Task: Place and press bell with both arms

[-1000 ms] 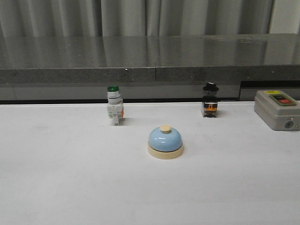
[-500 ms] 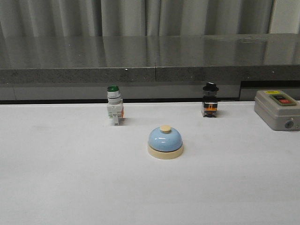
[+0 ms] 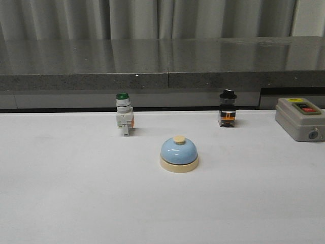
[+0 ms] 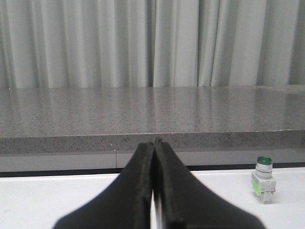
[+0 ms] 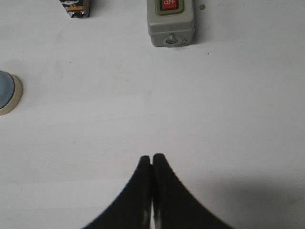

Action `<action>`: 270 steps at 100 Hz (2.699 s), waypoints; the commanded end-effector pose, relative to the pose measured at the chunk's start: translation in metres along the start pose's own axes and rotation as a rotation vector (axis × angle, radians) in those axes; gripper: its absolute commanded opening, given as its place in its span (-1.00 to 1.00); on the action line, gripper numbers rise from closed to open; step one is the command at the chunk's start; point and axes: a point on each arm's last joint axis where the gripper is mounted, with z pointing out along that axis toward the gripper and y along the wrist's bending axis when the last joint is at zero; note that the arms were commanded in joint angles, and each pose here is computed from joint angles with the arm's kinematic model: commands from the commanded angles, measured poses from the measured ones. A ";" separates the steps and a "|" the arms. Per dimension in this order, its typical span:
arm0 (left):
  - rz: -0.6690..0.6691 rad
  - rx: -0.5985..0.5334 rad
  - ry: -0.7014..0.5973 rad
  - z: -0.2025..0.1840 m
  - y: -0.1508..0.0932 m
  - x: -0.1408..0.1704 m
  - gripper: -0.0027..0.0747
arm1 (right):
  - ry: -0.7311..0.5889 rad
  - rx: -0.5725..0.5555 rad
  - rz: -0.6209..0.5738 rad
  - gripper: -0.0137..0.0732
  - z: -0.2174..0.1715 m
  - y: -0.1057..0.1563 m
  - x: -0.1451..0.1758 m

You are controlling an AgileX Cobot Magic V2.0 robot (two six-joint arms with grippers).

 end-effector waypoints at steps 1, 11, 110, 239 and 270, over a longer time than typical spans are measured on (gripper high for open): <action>-0.017 0.007 -0.060 -0.002 0.000 0.009 -0.99 | -0.076 -0.033 0.002 -0.83 0.000 0.007 -0.020; -0.017 0.007 -0.060 -0.002 0.000 0.009 -0.99 | -0.057 -0.059 -0.024 -0.83 0.010 0.016 -0.027; -0.017 0.007 -0.060 -0.002 0.000 0.009 -0.99 | 0.105 -0.320 -0.329 -0.83 0.138 0.184 -0.069; -0.017 0.007 -0.060 -0.002 0.000 0.009 -0.99 | 0.196 -0.300 -0.359 -0.83 0.186 0.203 -0.050; -0.017 0.007 -0.060 -0.002 0.000 0.009 -0.99 | 0.120 -0.325 -0.345 -0.83 0.160 0.201 -0.069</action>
